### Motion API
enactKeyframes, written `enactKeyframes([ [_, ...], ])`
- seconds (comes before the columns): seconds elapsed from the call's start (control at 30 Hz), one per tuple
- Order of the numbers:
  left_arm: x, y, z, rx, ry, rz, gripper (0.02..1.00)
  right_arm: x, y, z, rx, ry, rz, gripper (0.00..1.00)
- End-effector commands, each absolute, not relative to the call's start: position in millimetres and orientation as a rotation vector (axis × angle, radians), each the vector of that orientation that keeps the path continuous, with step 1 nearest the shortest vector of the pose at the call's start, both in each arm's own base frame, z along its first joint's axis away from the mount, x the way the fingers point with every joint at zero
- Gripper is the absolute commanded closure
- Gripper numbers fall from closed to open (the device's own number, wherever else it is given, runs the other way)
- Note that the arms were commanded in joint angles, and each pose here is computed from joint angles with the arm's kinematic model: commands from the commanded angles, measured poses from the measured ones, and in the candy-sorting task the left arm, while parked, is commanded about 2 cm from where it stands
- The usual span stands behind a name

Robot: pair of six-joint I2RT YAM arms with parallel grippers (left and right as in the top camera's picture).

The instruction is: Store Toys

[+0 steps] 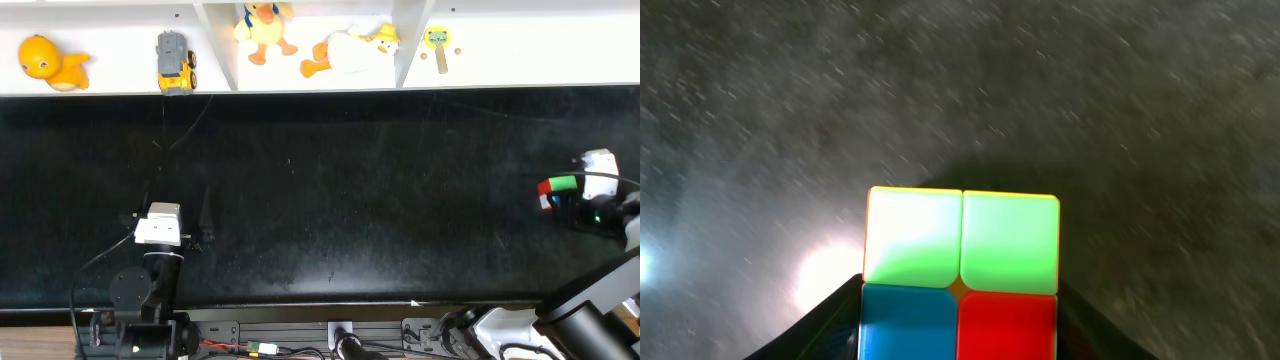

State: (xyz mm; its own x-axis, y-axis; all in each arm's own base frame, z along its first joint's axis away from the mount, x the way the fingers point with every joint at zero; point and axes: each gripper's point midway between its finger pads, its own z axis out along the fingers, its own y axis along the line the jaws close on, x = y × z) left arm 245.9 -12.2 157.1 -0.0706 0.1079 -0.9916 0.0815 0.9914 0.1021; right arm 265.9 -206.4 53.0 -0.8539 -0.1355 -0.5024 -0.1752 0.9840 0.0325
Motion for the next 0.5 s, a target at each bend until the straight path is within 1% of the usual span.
enactKeyframes([
  [0.03, 245, -17, 158, 0.179, 1.632, 0.017, 0.02, 305, -208, 92, -0.243, 2.525, 0.039, 0.538],
  [0.3, 245, -17, 158, 0.179, 1.632, 0.017, 0.02, 381, -214, 164, -0.293, 2.306, -0.094, 0.5],
  [0.4, 245, -17, 158, 0.179, 1.632, 0.017, 0.02, 404, -210, 178, -0.306, 2.261, -0.099, 0.489],
  [0.5, 245, -17, 158, 0.179, 1.632, 0.017, 0.02, 427, -207, 183, -0.312, 2.24, -0.081, 0.492],
])
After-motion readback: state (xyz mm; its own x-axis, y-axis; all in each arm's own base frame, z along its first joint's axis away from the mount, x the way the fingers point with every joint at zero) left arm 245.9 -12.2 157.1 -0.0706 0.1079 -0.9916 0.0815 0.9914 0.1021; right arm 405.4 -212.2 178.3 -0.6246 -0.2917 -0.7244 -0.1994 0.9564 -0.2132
